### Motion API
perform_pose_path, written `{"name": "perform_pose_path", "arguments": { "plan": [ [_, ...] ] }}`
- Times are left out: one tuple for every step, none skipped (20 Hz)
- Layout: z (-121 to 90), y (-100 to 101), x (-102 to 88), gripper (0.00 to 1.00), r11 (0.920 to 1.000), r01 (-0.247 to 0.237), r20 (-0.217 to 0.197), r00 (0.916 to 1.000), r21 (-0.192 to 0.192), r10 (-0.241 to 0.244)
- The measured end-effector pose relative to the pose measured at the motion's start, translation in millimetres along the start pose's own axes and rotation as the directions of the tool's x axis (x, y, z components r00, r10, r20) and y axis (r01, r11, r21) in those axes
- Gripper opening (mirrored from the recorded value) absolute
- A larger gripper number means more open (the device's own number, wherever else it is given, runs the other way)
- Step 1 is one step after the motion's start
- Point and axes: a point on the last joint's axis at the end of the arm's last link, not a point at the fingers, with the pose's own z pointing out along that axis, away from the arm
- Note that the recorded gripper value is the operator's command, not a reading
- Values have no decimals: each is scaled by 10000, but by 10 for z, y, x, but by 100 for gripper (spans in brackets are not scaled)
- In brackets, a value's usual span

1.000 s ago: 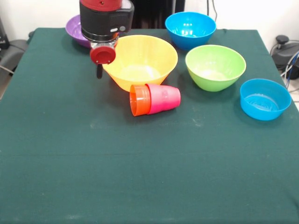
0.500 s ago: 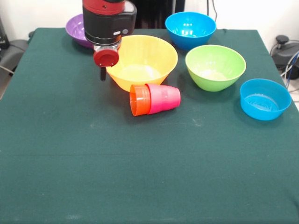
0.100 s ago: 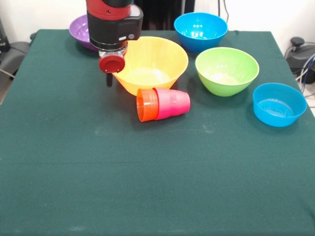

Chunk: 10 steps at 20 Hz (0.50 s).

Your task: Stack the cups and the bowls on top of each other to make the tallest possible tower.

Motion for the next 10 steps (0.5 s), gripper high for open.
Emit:
{"name": "perform_pose_path", "arguments": {
  "plan": [
    [5, 2, 1, 0, 10000, -13, -26, 10000, -8, 13],
    [12, 6, 7, 0, 10000, -21, -51, 10000, -12, 21],
    [18, 9, 13, 0, 10000, -29, -76, 10000, -16, 29],
    [34, 15, 27, 0, 10000, -48, -128, 9999, -21, 48],
    [46, 16, 36, 0, 10000, -56, -160, 9999, -15, 55],
    [64, 18, 49, 0, 10000, -66, -204, 9998, -10, 66],
    [122, 13, 86, 0, 10000, -77, -316, 9995, 16, 77],
    [140, 12, 96, 0, 10000, -74, -342, 9994, 20, 75],
    [158, 9, 106, 0, 10000, -72, -367, 9993, 29, 73],
    [205, -5, 128, 0, 10000, -63, -398, 9992, 63, 65]
  ]
}}
